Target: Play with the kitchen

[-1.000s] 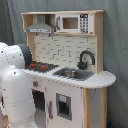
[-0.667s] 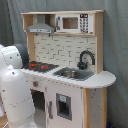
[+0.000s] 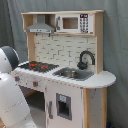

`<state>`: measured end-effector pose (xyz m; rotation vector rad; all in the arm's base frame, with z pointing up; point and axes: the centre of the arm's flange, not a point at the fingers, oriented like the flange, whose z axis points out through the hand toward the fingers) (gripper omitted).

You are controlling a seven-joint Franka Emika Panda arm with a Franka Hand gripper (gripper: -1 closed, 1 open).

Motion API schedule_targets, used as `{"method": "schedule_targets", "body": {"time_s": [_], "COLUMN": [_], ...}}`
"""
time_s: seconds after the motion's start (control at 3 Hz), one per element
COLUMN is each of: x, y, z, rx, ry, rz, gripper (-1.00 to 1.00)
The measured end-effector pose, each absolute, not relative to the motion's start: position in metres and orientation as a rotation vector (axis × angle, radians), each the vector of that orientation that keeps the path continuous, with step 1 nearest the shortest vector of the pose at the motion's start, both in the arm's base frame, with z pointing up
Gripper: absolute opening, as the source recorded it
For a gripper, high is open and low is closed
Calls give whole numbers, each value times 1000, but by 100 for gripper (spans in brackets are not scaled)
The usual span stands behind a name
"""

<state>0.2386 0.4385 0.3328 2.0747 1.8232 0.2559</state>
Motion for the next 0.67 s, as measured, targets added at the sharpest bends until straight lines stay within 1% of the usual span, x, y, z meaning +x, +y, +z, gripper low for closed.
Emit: {"method": "schedule_targets", "body": {"time_s": [0.33, 0.67], "x": [240, 241], "y": [439, 440], "z": [335, 338], "rx": [2073, 2070], "ry": [1811, 1799], "rz": [260, 264], "gripper": [-100, 100]}}
